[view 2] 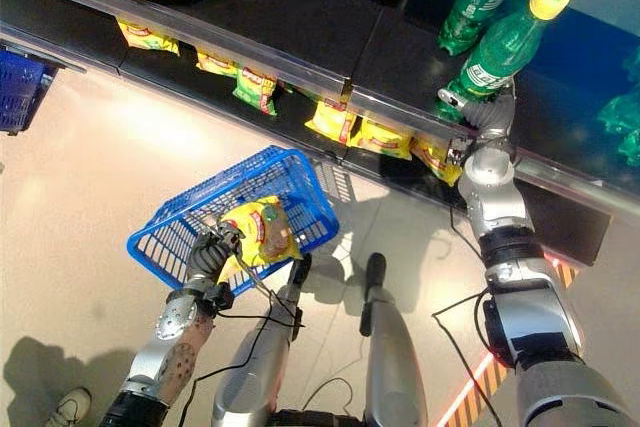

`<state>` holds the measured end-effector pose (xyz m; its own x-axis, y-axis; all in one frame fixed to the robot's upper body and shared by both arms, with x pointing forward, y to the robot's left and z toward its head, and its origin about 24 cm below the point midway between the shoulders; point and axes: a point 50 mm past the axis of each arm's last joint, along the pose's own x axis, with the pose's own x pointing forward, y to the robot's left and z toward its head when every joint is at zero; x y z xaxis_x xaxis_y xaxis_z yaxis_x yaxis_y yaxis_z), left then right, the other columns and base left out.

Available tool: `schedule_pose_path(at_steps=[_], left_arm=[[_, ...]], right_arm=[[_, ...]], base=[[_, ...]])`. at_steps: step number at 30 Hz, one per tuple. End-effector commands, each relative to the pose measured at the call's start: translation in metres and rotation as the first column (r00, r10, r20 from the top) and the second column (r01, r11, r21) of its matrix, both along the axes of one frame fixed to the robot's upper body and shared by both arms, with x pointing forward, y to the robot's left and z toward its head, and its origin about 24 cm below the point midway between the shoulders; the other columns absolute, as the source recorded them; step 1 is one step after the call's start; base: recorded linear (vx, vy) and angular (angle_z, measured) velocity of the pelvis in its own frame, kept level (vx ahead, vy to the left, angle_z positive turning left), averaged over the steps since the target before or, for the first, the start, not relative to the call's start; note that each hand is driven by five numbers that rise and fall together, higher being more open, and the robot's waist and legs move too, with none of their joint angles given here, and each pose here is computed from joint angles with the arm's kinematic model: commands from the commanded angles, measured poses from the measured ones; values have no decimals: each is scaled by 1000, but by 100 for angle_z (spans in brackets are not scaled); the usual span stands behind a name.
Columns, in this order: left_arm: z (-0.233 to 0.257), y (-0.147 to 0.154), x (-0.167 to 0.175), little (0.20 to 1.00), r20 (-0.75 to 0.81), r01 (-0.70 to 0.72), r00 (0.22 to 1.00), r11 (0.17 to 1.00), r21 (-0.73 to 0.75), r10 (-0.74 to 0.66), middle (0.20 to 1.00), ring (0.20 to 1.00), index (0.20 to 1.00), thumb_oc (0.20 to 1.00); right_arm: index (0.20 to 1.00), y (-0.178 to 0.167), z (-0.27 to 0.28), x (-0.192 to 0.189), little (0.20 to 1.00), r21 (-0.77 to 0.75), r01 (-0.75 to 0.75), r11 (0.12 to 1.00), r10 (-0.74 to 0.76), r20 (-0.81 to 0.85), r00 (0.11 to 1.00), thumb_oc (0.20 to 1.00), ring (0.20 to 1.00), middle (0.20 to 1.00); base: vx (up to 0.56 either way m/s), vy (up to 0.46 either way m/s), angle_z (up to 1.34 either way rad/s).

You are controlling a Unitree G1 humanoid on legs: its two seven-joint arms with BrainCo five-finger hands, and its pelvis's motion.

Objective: Pick up the snacks into the basket

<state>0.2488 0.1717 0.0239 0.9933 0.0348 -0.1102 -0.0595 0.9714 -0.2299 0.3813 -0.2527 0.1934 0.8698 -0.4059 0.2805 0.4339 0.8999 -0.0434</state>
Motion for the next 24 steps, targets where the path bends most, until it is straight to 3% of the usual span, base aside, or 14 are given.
schedule_pose_path(at_steps=[1,3,4,5,6,24], left_arm=[[57,-3,-6,200,292,34,956,999,-12,-29,200,200,200,200],[58,-5,-6,200,298,45,954,999,-13,-39,200,200,200,200],[59,-5,-5,200,300,49,953,999,-14,-42,200,200,200,200],[59,-7,-5,200,302,57,952,998,-15,-50,200,200,200,200],[59,-8,-5,200,303,62,951,998,-19,-53,200,200,200,200],[66,-15,5,200,330,75,942,997,-25,-62,200,200,200,200]], right_arm=[[1000,-7,50,0,1000,-69,21,997,-12,131,991,1000,1000,1000],[1000,-9,56,2,1000,-83,26,996,-16,126,992,1000,1000,1000],[912,-11,58,3,912,-80,31,996,-20,125,992,912,912,912],[467,-12,59,4,467,-59,31,998,-23,127,992,467,467,467],[200,-12,61,5,200,-40,28,999,-22,130,991,200,200,200],[200,6,65,5,200,-79,-31,996,44,176,983,200,200,200]], base=[[0,0,0],[0,0,0],[0,0,0],[0,0,0],[0,0,0],[0,-2,2]])
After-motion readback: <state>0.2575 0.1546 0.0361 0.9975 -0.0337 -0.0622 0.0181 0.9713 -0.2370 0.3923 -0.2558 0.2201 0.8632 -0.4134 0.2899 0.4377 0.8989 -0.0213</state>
